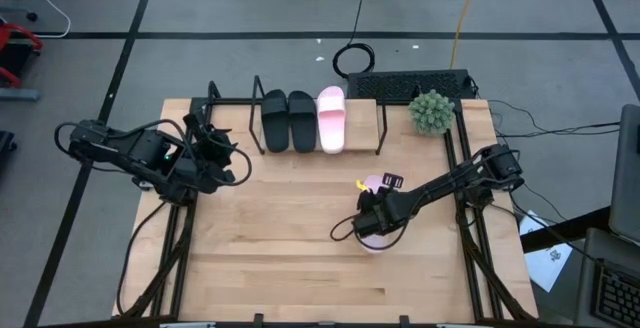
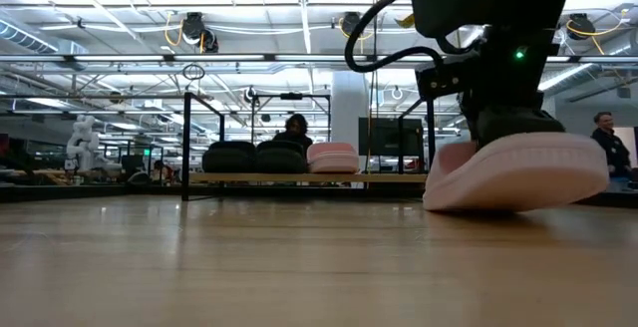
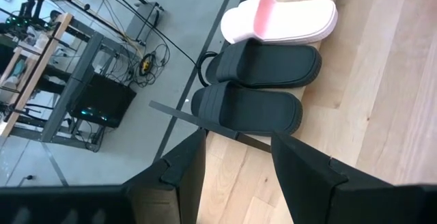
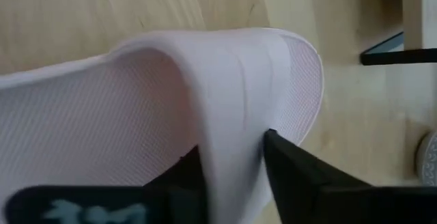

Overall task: Pick and place slides into the shelf
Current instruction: Put the white slide on the shelf

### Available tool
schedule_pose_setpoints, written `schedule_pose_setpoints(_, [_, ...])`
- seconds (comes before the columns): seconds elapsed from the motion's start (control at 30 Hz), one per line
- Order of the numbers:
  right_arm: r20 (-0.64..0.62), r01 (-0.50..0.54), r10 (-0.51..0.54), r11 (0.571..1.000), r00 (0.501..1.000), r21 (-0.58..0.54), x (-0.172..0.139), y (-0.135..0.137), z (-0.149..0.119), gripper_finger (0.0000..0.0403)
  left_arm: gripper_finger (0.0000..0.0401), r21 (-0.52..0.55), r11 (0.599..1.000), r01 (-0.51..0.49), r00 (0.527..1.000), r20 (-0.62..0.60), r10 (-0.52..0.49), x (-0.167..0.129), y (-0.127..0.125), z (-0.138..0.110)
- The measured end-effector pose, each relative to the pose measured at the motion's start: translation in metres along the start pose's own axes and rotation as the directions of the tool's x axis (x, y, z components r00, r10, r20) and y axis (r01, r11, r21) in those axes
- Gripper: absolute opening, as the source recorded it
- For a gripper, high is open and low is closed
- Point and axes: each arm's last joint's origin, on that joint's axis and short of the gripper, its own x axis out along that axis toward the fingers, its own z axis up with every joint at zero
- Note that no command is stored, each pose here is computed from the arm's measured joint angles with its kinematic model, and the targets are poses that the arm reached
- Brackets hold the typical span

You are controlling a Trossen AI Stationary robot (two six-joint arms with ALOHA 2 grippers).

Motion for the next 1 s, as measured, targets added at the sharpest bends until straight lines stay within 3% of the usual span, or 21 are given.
schedule_pose_setpoints(0.2, [0.039, 0.003, -0.001, 0.999, 0.999, -0.034, -0.015, -0.001, 0.011, 0.0009, 0.0170, -0.004, 1.000, 0.000, 1.000, 0.000, 0.000, 0.000, 0.000, 0.000])
schedule_pose_setpoints(0.37, [0.100, 0.107, -0.102, 0.993, 0.990, -0.052, -0.054, -0.016, 0.028, 0.0005, 0.0170, -0.006, 1.000, 0.000, 1.000, 0.000, 0.000, 0.000, 0.000, 0.000])
schedule_pose_setpoints(0.6, [0.198, 0.291, -0.283, 0.957, 0.938, -0.011, -0.101, -0.069, 0.064, 0.0003, 0.0170, -0.007, 1.000, 0.000, 1.000, 0.000, 0.000, 0.000, 0.000, 0.000])
schedule_pose_setpoints(0.77, [0.154, 0.362, -0.354, 0.932, 0.922, -0.027, -0.093, -0.124, 0.091, 0.0002, 0.0170, 0.002, 1.000, 0.001, 1.000, 0.000, -0.001, 0.000, 0.000, 0.000])
schedule_pose_setpoints(1.0, [0.121, 0.367, -0.359, 0.929, 0.925, -0.052, -0.059, -0.192, 0.119, 0.0001, 0.0170, 0.004, 1.000, 0.000, 1.000, 0.000, 0.000, 0.000, 0.000, 0.000])
